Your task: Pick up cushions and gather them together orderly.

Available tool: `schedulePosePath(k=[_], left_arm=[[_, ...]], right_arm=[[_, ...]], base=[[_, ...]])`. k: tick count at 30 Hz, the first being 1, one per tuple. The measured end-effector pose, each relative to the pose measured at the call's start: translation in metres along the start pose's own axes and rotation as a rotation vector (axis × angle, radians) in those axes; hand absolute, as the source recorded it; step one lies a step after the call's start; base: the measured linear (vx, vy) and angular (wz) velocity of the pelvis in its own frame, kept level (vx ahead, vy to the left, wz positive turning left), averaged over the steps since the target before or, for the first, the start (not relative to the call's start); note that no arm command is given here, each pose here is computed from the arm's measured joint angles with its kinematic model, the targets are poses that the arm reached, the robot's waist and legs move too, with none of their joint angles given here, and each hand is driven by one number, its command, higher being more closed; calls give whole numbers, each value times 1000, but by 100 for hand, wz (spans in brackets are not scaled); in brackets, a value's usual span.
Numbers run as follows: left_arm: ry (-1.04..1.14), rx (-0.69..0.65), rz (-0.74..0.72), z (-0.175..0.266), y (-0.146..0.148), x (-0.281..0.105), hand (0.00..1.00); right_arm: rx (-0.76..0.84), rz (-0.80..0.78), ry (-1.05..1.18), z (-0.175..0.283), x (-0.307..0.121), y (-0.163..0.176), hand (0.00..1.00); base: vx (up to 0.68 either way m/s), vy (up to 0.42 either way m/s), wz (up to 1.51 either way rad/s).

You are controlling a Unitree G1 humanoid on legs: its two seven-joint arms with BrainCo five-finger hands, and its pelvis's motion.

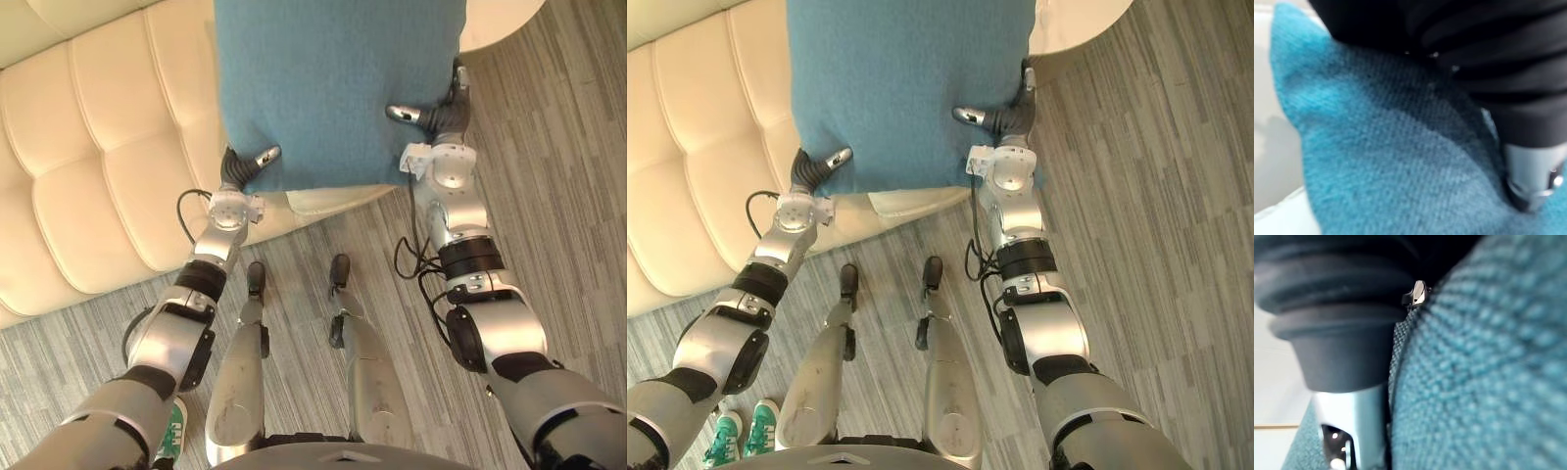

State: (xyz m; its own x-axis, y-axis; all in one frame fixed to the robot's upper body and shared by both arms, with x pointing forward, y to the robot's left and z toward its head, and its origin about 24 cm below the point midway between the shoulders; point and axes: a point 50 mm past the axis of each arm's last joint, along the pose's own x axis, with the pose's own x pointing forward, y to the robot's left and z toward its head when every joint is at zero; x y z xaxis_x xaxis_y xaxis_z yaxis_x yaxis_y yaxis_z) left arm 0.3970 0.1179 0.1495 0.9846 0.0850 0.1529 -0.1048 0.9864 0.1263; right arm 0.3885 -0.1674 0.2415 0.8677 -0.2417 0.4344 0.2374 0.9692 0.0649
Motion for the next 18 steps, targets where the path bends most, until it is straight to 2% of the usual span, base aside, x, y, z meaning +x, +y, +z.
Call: schedulePosePath(k=[10,18], left_arm=[[-136,-75,62,39,15,5,100],[-150,-133,49,31,13,-10,100]], right_arm=[[71,63,-109,33,2,14,100],[97,100,-75,7,-31,11,100]], base=[[-2,-20,-2],[33,-16,8]])
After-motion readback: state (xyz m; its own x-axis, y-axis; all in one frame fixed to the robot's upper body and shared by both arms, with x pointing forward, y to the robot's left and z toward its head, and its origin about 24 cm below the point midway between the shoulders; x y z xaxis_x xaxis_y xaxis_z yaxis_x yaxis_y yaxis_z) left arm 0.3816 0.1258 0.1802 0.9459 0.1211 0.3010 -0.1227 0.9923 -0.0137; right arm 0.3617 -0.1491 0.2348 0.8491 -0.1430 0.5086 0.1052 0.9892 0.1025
